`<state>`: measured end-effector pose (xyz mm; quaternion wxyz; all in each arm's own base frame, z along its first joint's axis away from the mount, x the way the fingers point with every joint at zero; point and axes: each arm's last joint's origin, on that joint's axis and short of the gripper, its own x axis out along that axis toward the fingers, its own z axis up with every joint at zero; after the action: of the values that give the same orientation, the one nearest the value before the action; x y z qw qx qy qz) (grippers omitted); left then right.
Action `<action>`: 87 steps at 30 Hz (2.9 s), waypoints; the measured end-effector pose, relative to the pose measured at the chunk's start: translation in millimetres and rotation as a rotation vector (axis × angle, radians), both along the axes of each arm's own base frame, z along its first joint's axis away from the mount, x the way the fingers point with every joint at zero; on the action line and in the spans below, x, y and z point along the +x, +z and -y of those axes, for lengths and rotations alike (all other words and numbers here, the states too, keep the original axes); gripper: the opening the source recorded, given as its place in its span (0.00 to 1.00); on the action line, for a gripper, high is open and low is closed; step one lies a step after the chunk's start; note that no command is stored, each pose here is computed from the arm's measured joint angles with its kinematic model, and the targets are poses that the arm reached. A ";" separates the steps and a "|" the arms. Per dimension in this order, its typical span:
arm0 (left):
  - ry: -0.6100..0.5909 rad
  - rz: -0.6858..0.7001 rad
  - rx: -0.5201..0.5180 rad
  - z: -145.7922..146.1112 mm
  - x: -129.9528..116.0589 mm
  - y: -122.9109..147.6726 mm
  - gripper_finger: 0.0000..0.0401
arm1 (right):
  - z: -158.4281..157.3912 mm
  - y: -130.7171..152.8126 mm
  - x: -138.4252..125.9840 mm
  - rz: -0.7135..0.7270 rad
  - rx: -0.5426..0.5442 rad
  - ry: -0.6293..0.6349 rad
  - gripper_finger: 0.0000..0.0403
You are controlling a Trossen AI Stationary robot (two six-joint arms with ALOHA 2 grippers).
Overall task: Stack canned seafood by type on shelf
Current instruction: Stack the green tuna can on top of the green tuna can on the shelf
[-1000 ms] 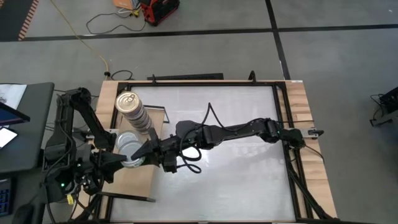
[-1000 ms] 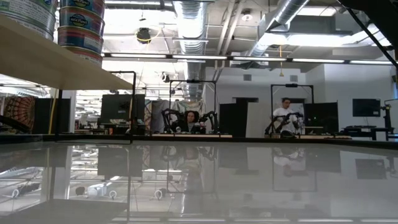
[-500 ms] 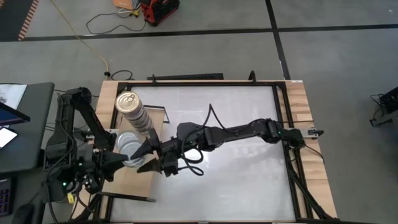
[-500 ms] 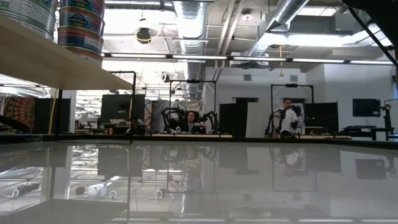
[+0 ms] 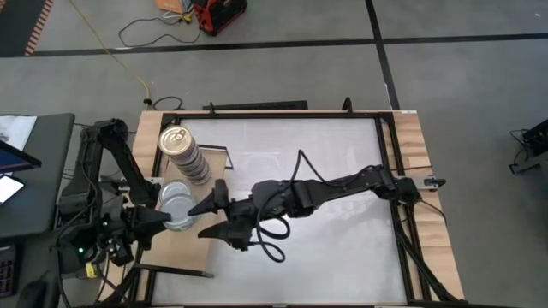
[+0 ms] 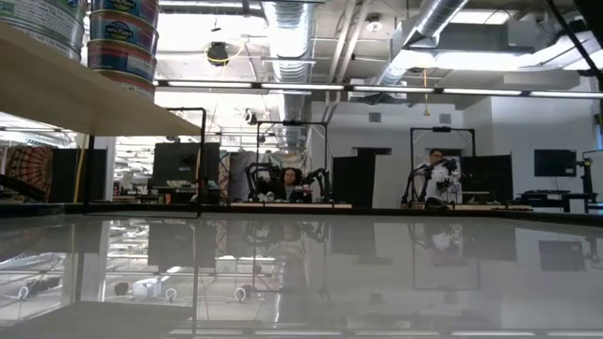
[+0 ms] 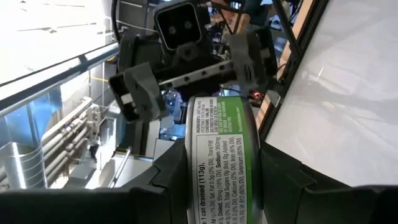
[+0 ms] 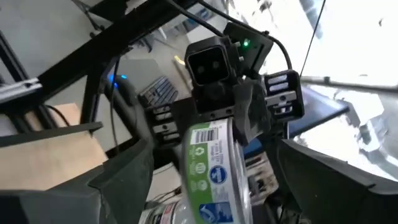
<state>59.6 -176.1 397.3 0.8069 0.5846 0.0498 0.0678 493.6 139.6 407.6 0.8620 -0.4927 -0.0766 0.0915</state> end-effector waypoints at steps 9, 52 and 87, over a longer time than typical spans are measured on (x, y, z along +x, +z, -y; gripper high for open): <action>-0.049 0.005 -0.023 -12.6 -11.0 0.7 0.35 | -2.9 14.8 -25.6 -0.167 0.094 -0.025 0.92; -0.175 -0.054 0.071 -51.8 -28.7 -18.9 0.35 | 4.9 17.1 -45.5 -0.369 0.184 -0.049 0.92; -0.154 -0.153 0.103 -66.6 -24.2 -24.0 0.35 | 112.2 -40.6 6.2 -0.131 0.203 0.129 0.77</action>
<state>35.4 -109.5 373.3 0.7724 0.6310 0.0627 -0.0367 499.8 27.4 367.1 0.9027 -0.3902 -0.0607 0.1707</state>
